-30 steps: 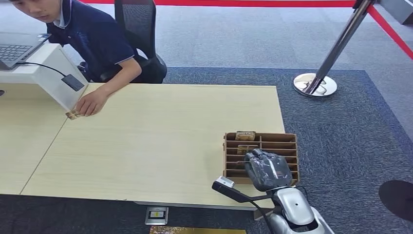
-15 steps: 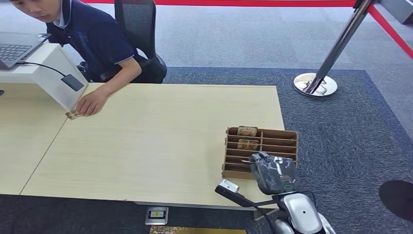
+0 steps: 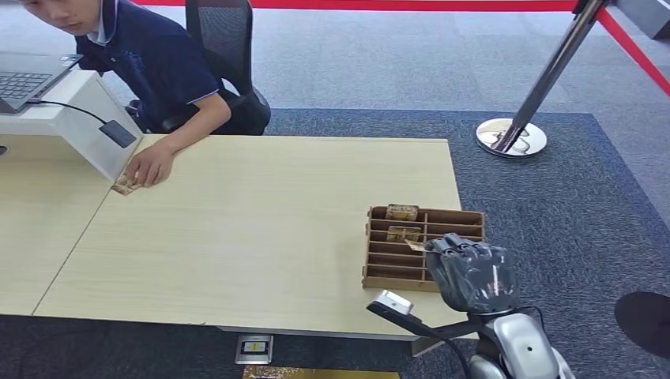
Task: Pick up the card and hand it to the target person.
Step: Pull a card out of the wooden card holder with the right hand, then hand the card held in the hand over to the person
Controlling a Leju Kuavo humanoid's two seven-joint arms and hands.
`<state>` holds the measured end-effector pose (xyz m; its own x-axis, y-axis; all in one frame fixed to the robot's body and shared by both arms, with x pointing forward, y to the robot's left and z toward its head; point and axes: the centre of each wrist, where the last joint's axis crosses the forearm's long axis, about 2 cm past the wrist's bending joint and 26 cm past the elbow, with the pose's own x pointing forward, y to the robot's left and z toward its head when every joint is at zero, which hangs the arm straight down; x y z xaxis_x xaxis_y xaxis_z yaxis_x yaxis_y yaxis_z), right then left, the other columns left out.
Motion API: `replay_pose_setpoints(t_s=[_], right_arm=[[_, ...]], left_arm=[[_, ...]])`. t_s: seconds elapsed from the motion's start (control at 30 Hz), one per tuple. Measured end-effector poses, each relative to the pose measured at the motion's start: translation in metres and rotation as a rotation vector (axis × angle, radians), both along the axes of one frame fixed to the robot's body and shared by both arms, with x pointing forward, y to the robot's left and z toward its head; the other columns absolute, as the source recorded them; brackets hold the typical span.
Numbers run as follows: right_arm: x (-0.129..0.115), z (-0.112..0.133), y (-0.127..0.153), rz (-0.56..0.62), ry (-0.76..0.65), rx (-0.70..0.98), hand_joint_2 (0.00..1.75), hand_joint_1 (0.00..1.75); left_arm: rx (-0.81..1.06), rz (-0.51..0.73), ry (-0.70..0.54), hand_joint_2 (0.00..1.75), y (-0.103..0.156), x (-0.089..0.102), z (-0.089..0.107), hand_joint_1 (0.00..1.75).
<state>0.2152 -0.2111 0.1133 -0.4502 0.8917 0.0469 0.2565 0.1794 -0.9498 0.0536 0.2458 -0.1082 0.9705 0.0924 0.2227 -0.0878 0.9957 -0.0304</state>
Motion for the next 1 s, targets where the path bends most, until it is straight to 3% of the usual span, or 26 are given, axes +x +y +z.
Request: replay_pose_setpoints(t_s=[0.33,0.73,1.0], right_arm=[[0.041,0.026,0.011,0.134,-0.102,0.007,1.75,1.75],[0.121,0.065,0.083,0.326,-0.194,-0.054,1.75,1.75],[0.149,0.076,0.118,0.366,-0.253,-0.069,1.75,1.75]], left_arm=[[-0.007,-0.013,-0.017,0.0,0.0,0.001,0.0,0.0],[-0.009,-0.031,-0.013,0.0,0.0,0.003,0.0,0.0],[-0.007,-0.036,-0.002,0.0,0.0,0.002,0.0,0.0]])
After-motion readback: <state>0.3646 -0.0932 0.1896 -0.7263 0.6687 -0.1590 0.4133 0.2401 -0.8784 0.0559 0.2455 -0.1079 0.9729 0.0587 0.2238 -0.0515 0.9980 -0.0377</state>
